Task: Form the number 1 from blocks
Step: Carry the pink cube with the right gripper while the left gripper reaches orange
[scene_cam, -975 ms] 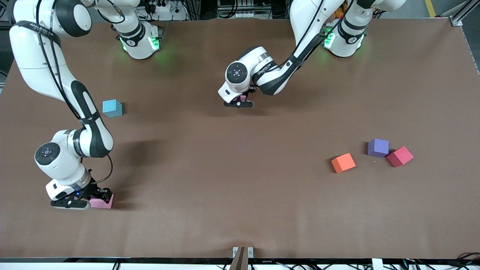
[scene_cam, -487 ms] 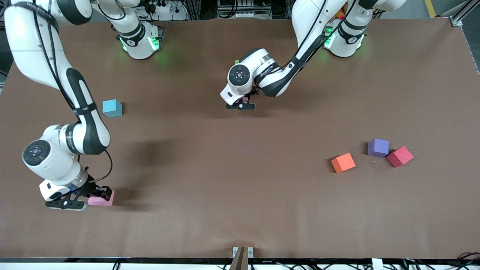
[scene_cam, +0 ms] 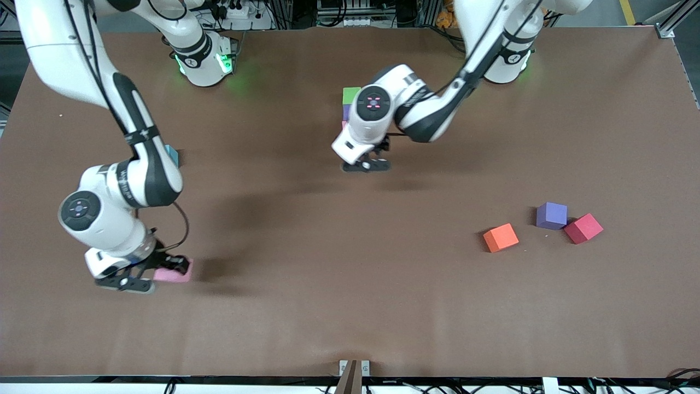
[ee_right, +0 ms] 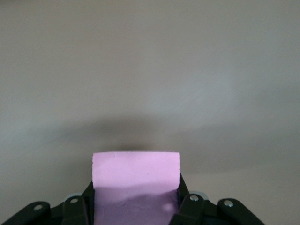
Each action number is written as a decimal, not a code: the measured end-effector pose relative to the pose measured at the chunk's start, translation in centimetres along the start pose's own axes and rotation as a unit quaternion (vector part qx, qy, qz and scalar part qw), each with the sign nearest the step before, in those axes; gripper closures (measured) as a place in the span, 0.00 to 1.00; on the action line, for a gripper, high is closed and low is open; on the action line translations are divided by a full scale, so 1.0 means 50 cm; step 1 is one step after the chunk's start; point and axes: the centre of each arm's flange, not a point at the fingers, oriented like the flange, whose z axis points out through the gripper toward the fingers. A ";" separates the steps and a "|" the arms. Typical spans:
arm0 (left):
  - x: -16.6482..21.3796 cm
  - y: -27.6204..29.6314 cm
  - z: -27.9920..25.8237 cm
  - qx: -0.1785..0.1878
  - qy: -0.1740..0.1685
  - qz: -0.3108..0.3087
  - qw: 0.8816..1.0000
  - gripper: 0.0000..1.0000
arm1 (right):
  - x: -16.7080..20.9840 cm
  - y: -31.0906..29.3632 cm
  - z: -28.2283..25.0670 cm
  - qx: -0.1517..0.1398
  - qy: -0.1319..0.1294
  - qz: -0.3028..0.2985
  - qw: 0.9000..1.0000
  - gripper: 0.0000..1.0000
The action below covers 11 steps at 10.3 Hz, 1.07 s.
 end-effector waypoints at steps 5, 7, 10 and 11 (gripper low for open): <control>0.284 -0.370 -0.086 0.043 0.041 -0.088 0.994 0.00 | -0.168 -0.258 -0.039 0.036 -0.049 -0.059 0.996 0.37; 0.360 -0.532 -0.094 0.057 0.043 -0.091 0.993 0.00 | -0.230 -0.337 -0.040 0.039 -0.059 -0.079 0.994 0.37; 0.402 -0.660 -0.071 0.073 0.035 -0.124 0.989 0.00 | -0.352 -0.488 -0.035 0.043 -0.067 -0.079 0.994 0.37; 0.412 -0.679 -0.057 0.072 0.035 -0.133 0.988 0.00 | -0.399 -0.537 -0.032 0.046 -0.069 -0.075 0.994 0.37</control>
